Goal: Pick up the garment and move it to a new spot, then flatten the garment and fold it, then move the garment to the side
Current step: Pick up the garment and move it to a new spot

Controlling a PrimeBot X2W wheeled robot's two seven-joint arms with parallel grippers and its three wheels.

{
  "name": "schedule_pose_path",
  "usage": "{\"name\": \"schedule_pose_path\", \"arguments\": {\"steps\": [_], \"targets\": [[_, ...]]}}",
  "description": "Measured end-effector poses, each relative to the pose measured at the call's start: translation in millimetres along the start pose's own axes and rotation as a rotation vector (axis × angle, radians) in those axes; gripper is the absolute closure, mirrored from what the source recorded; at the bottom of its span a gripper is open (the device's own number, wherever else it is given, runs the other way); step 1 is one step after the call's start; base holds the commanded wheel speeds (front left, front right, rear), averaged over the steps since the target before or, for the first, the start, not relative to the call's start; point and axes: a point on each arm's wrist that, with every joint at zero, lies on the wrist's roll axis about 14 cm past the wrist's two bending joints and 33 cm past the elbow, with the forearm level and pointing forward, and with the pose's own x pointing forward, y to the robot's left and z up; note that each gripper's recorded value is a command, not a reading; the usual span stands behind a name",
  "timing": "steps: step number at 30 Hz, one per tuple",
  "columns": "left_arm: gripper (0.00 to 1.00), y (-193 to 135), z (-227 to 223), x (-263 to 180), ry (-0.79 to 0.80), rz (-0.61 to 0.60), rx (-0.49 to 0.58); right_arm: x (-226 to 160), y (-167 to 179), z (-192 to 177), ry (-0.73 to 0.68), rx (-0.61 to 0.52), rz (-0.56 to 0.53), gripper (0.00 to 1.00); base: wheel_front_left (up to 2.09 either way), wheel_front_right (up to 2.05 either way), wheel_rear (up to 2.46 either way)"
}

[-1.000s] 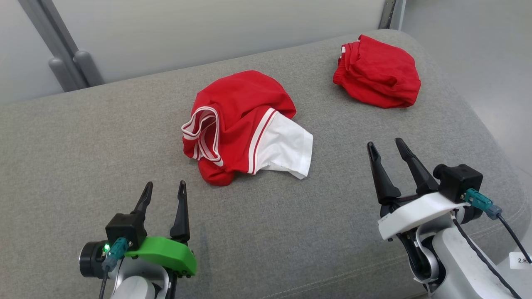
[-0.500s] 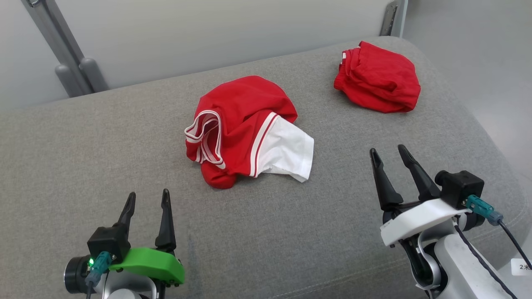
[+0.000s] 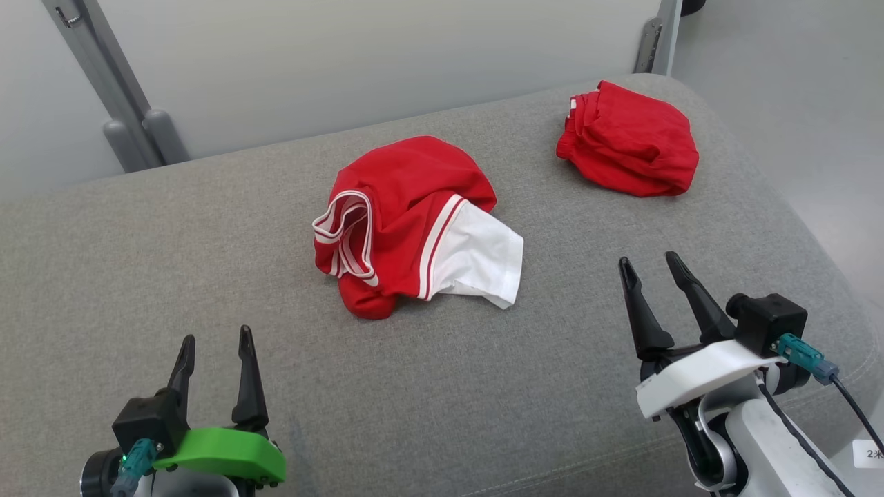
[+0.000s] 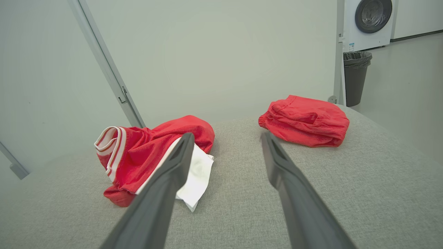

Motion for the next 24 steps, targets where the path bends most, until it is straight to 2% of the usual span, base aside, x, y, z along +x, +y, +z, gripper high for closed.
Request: {"name": "schedule_pose_path", "arguments": {"steps": [8, 24], "targets": [[0.0, 14, 4, -7, -0.013, 0.043, -0.004, -2, -3, 1, -0.003, -0.002, -0.011, 0.0, 0.0, 0.0, 0.0], [0.0, 20, 7, -10, -0.023, 0.065, 0.003, 0, -3, 3, -0.008, -0.005, -0.009, 0.0, 0.0, 0.0, 0.0]]}}
